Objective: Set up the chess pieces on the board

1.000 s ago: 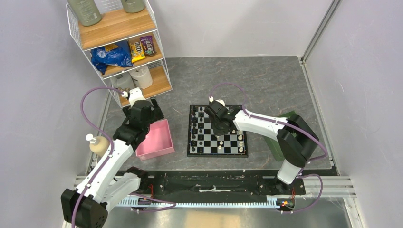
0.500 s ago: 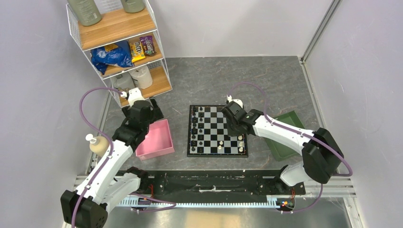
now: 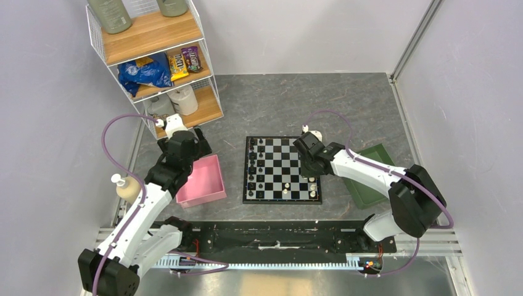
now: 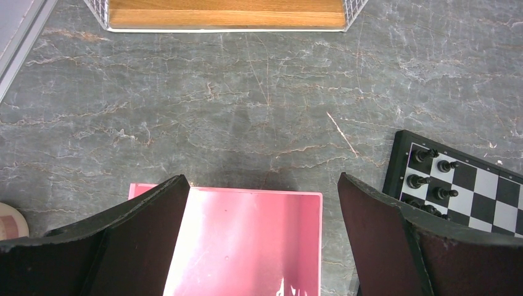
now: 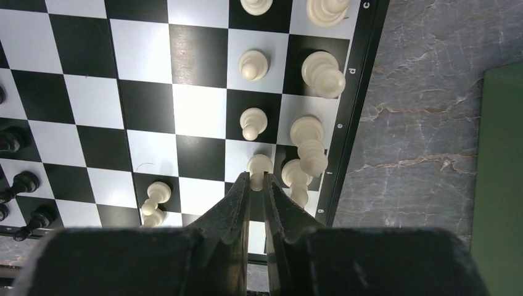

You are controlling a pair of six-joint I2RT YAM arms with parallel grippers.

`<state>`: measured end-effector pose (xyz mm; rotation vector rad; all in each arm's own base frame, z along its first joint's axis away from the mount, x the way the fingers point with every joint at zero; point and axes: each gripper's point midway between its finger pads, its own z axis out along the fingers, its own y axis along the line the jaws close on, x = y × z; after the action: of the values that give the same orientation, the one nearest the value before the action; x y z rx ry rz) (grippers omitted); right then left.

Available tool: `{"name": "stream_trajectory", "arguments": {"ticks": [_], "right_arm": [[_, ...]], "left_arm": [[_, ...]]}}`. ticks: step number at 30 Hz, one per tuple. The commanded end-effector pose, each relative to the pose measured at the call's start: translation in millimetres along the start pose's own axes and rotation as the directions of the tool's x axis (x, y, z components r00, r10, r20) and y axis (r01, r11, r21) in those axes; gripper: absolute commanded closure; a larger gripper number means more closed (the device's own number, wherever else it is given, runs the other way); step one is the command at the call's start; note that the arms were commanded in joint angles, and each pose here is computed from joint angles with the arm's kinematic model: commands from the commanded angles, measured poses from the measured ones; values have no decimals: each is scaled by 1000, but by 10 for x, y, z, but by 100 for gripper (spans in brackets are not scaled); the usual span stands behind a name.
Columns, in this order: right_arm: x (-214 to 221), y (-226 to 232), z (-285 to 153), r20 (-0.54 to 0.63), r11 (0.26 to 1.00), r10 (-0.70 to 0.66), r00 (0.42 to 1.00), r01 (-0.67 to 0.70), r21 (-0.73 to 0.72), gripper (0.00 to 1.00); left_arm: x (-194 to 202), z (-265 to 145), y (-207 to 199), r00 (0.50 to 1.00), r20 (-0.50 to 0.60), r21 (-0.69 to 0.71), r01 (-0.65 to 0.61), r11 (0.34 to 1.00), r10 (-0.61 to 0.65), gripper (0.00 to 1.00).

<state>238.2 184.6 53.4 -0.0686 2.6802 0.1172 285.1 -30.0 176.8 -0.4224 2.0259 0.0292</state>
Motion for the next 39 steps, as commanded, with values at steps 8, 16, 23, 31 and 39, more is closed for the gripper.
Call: {"name": "stream_trajectory", "arguments": {"ticks": [8,16,23,31,39], "right_arm": [[15,65,78,-5,999,14,1000,-14,-34,81],[7,43,57,-3,1000,14,1000,-14,-25,74],[-150,122,-210,34,997,-3,999,6,-78,64],[-196,387,-452,53,974,-29,998,41,-222,61],[10,812,-254,-9,964,-97,995,91,-248,56]], "left_arm": [[-49,26,-3,1000,18,-2,-12,1000,12,0],[-53,44,-17,1000,15,-2,-13,1000,13,0],[-62,52,-26,1000,14,-1,-15,1000,15,0],[-33,46,-20,1000,12,1,-2,1000,2,0],[-27,20,29,1000,20,-11,-5,1000,6,0]]}}
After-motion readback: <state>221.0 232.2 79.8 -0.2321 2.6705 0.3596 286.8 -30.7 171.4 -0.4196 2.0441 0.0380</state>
